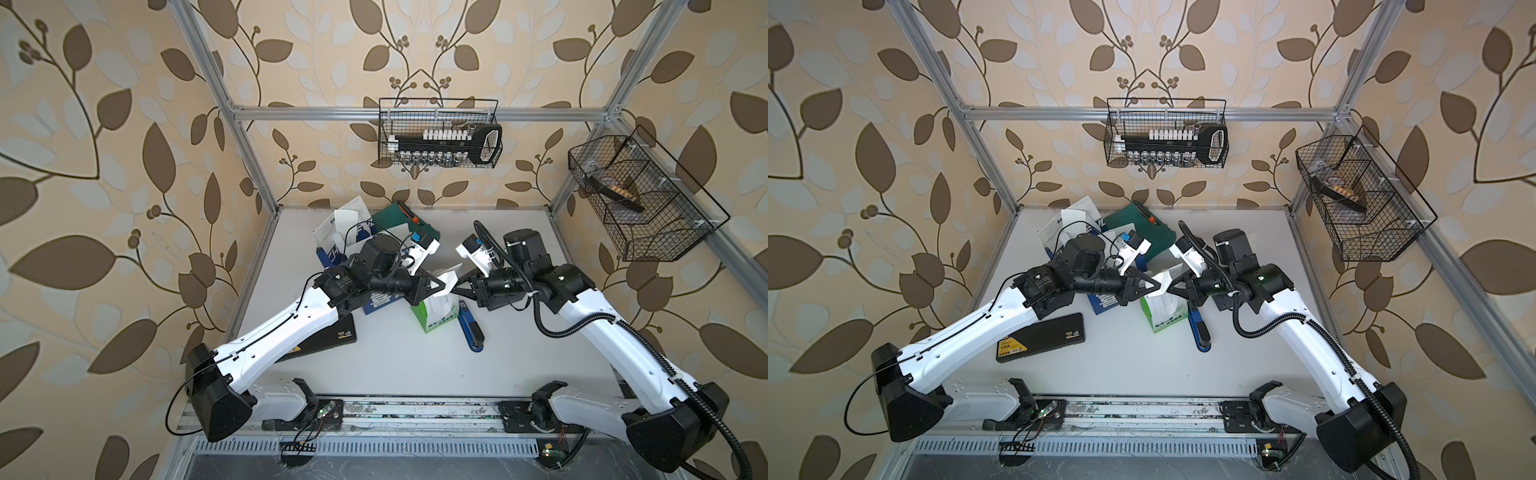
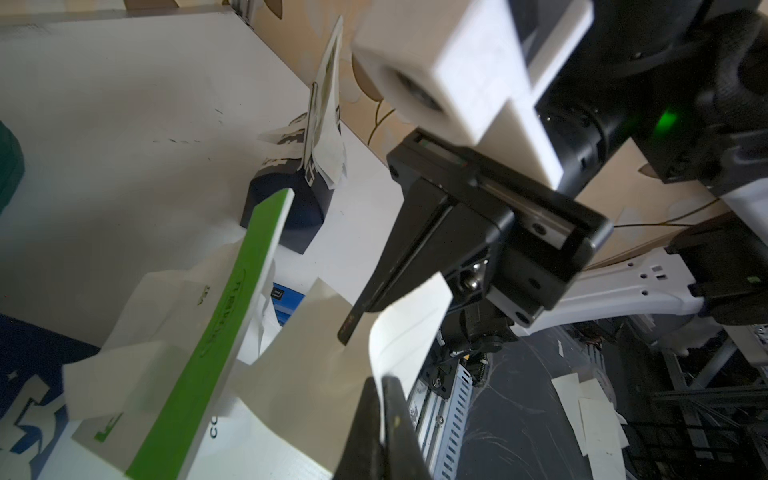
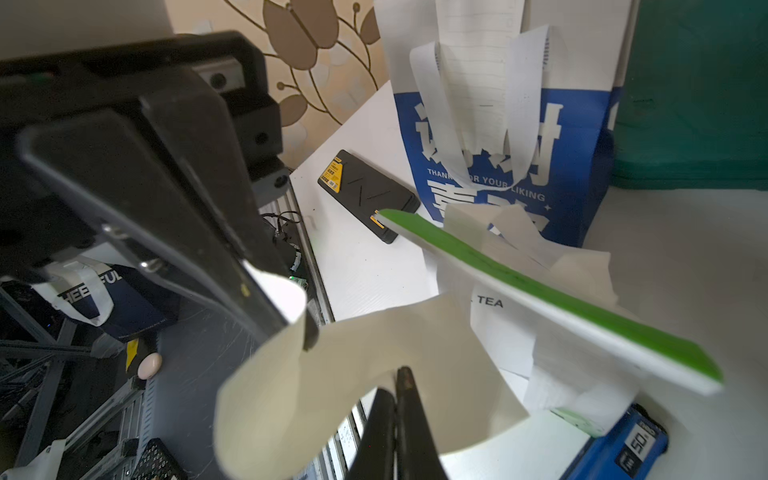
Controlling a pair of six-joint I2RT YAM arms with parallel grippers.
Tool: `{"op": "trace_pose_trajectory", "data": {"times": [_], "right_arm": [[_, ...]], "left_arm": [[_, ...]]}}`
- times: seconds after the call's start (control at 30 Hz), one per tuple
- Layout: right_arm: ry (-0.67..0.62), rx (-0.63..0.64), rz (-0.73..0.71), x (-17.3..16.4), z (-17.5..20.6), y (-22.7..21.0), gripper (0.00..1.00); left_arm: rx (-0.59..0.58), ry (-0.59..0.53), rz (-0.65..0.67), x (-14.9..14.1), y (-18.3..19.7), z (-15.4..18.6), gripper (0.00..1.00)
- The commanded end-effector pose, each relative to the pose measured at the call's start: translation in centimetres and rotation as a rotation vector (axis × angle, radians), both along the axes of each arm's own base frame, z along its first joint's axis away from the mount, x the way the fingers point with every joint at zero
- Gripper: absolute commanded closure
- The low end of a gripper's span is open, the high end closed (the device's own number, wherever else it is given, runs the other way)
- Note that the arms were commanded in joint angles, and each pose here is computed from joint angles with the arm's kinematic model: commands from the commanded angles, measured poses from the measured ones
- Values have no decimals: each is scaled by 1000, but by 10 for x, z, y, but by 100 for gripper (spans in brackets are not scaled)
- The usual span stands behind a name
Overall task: Staple the receipts to the bags
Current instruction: Hold the receipt from the takeout bag.
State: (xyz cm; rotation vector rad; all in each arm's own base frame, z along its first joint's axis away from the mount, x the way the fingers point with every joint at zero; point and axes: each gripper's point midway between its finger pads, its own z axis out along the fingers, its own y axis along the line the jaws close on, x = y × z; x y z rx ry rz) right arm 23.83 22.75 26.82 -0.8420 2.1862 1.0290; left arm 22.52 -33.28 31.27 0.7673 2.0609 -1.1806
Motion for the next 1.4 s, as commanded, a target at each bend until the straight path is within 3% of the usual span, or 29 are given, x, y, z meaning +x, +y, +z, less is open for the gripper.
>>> {"op": "trace_pose_trajectory", "data": {"times": [0.0, 0.03, 0.1, 0.27, 0.37, 0.6, 0.9, 1.13, 1.37], "right_arm": [[-26, -53, -14, -4, 3, -10, 87], [-48, -62, -25, -5, 5, -13, 72], [-111, -83, -40, -7, 9, -21, 56], [-264, -80, -13, -19, 17, -28, 40], [-302, -85, -35, -11, 13, -29, 38], [-250, -139, -95, 22, -11, -26, 38], [-243, -116, -120, 38, -27, -19, 37], [-296, -184, -203, 60, -28, -30, 36], [-476, -195, -89, 58, 8, -24, 36]], "left_arm": [[-56, -74, 65, 9, 3, 28, 100], [-56, -68, 70, 10, 3, 29, 100], [-41, -60, 87, 13, 4, 26, 100], [-13, -62, 101, 18, 4, 15, 100], [-14, -91, 122, 23, 5, 11, 100], [51, -139, 157, 34, 9, -4, 100], [112, -186, 160, 39, 13, -23, 100], [174, -239, 160, 46, 15, -33, 100], [233, -271, 168, 54, 17, -39, 100]]}}
